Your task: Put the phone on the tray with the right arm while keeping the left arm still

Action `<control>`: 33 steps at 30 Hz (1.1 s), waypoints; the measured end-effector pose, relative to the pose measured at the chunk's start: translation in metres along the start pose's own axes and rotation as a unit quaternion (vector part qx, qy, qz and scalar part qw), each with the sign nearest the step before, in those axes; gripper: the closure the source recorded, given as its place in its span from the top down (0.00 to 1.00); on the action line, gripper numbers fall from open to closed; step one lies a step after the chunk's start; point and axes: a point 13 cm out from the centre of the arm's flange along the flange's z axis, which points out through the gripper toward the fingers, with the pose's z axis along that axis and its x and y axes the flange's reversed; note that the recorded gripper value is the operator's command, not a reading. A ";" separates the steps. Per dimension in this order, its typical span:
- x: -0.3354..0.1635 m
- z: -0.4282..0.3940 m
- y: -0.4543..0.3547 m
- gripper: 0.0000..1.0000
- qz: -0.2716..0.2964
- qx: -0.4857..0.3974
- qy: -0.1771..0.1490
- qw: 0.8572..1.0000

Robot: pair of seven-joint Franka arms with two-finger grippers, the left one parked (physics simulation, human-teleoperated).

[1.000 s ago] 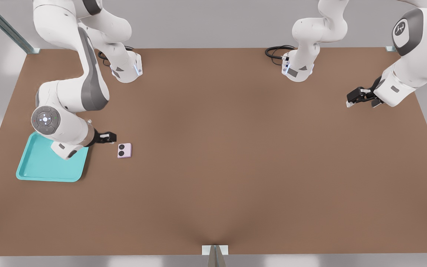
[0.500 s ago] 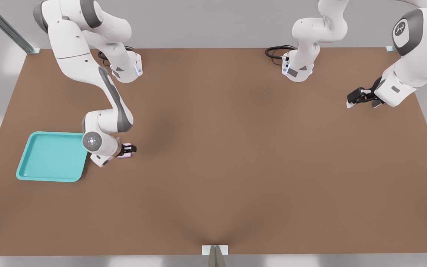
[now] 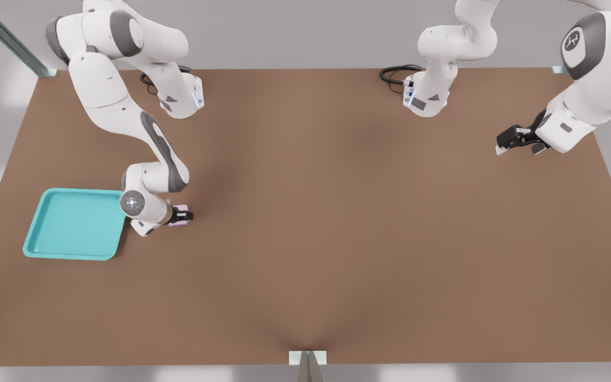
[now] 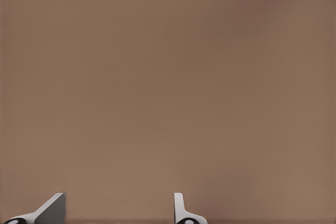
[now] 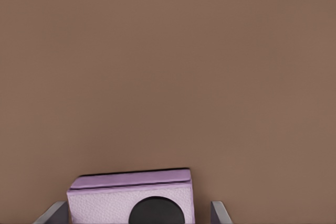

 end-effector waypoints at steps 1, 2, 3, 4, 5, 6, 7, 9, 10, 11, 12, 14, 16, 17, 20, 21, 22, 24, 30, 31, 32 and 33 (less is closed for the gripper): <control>-0.002 0.001 0.001 1.00 -0.002 0.000 -0.004 1.000; -0.003 0.001 0.003 0.98 -0.003 0.000 -0.007 1.000; -0.005 0.001 0.004 0.92 -0.004 0.000 -0.011 1.000; -0.006 0.001 0.004 0.84 -0.004 -0.001 -0.014 1.000; -0.007 -0.001 0.004 0.78 -0.004 -0.001 -0.017 1.000; -0.008 -0.002 0.004 0.75 -0.005 -0.002 -0.020 1.000; -0.009 -0.003 0.005 0.75 -0.005 -0.002 -0.022 1.000; -0.011 -0.007 0.005 0.74 -0.007 -0.003 -0.028 1.000; -0.013 -0.013 0.004 0.73 -0.007 -0.003 -0.033 0.999; -0.017 -0.024 0.004 0.74 -0.007 -0.004 -0.041 0.999; -0.021 -0.039 0.002 0.74 -0.006 -0.003 -0.051 0.999; -0.024 -0.061 -0.010 0.74 0.003 -0.004 -0.063 0.998; -0.026 -0.084 -0.039 0.74 0.022 -0.004 -0.071 0.997; -0.025 -0.091 -0.056 0.74 0.033 -0.005 -0.072 0.997; -0.019 -0.100 -0.127 0.74 0.075 -0.008 -0.071 0.995; -0.016 -0.101 -0.151 0.74 0.087 -0.010 -0.070 0.994; -0.013 -0.100 -0.176 0.74 0.099 -0.011 -0.070 0.993; -0.015 -0.095 -0.221 0.74 0.116 -0.015 -0.071 0.991; -0.025 -0.049 -0.281 1.00 0.104 -0.025 -0.062 0.992; -0.026 -0.048 -0.281 1.00 0.096 -0.024 -0.064 0.993; -0.029 -0.052 -0.281 1.00 0.087 -0.023 -0.069 0.994; -0.035 -0.071 -0.279 1.00 0.077 -0.020 -0.083 0.993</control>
